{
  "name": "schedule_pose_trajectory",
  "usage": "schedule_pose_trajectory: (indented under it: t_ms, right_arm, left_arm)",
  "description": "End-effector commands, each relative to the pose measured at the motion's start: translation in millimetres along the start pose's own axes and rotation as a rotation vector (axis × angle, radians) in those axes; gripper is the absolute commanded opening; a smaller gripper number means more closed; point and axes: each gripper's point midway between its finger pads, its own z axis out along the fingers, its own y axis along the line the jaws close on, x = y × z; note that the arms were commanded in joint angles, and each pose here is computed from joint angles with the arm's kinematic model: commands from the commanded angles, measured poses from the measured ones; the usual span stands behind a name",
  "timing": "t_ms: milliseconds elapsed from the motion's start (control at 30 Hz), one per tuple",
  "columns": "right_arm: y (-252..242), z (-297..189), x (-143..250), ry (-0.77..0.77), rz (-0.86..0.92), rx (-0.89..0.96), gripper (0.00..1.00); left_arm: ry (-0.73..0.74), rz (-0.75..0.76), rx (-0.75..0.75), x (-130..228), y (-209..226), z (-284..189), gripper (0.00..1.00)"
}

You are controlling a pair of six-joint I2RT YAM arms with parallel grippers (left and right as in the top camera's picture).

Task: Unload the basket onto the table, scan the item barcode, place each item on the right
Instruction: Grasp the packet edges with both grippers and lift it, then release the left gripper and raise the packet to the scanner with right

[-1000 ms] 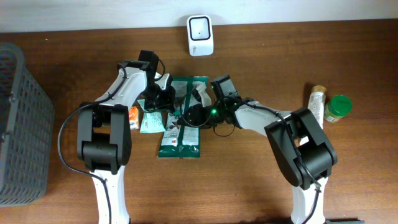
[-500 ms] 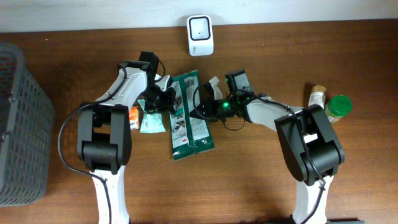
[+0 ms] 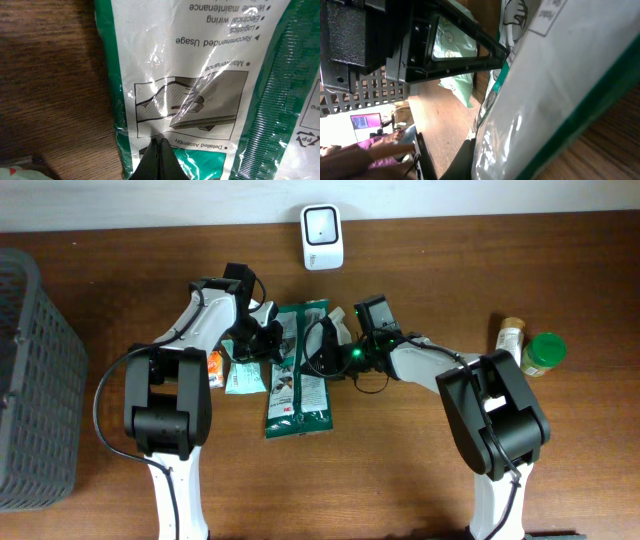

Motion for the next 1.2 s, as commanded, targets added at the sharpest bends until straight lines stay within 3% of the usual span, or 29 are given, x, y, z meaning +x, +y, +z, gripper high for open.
schedule_pose_trajectory:
  t_ms: [0, 200, 433, 567, 600, 700, 767, 867, 900, 933, 1167]
  right_arm:
    - [-1.0, 0.1, 3.3, 0.009, -0.001, 0.002, 0.04]
    - [11.8, -28.4, -1.7, -0.025, -0.041, 0.054, 0.04]
    - [62.4, -69.2, 15.6, -0.018, -0.192, 0.075, 0.04]
    - [96.3, -92.2, 24.6, -0.04, -0.279, 0.067, 0.04]
    - [120.7, -107.3, 26.2, -0.078, -0.342, 0.053, 0.04]
    - [142.7, -120.9, 27.8, -0.117, -0.401, 0.039, 0.04]
    - [158.7, -130.7, 29.8, -0.146, -0.473, 0.028, 0.04]
    - [181.3, -141.7, 31.6, -0.171, -0.579, -0.002, 0.04]
    - [188.1, -143.9, 32.1, -0.173, -0.604, -0.018, 0.04]
    - [196.0, -147.0, 31.4, -0.179, -0.623, -0.032, 0.04]
    - [228.1, -160.9, 21.3, -0.219, -0.711, -0.063, 0.04]
  left_arm:
    - [0.034, -0.008, -0.01, 8.8, 4.2, 10.0, 0.0]
    - [0.006, 0.048, -0.008, 9.1, -6.2, -13.7, 0.0]
    - [-0.196, 0.109, -0.048, -2.8, -16.6, -92.6, 0.0]
    - [-0.306, 0.075, -0.072, -11.8, 1.8, -132.7, 0.08]
    - [-0.344, 0.036, -0.075, -18.1, 19.8, -145.2, 0.16]
    - [-0.379, -0.006, -0.079, -24.2, 40.2, -156.0, 0.26]
    - [-0.412, -0.025, -0.082, -29.9, 51.9, -163.6, 0.42]
    - [-0.457, -0.037, -0.085, -38.3, 62.8, -172.6, 0.77]
    - [-0.463, -0.038, -0.086, -39.4, 64.1, -173.7, 0.82]
    - [-0.47, -0.039, -0.086, -40.8, 65.5, -175.1, 0.97]
    - [-0.473, -0.041, -0.087, -41.2, 66.5, -175.8, 0.99]
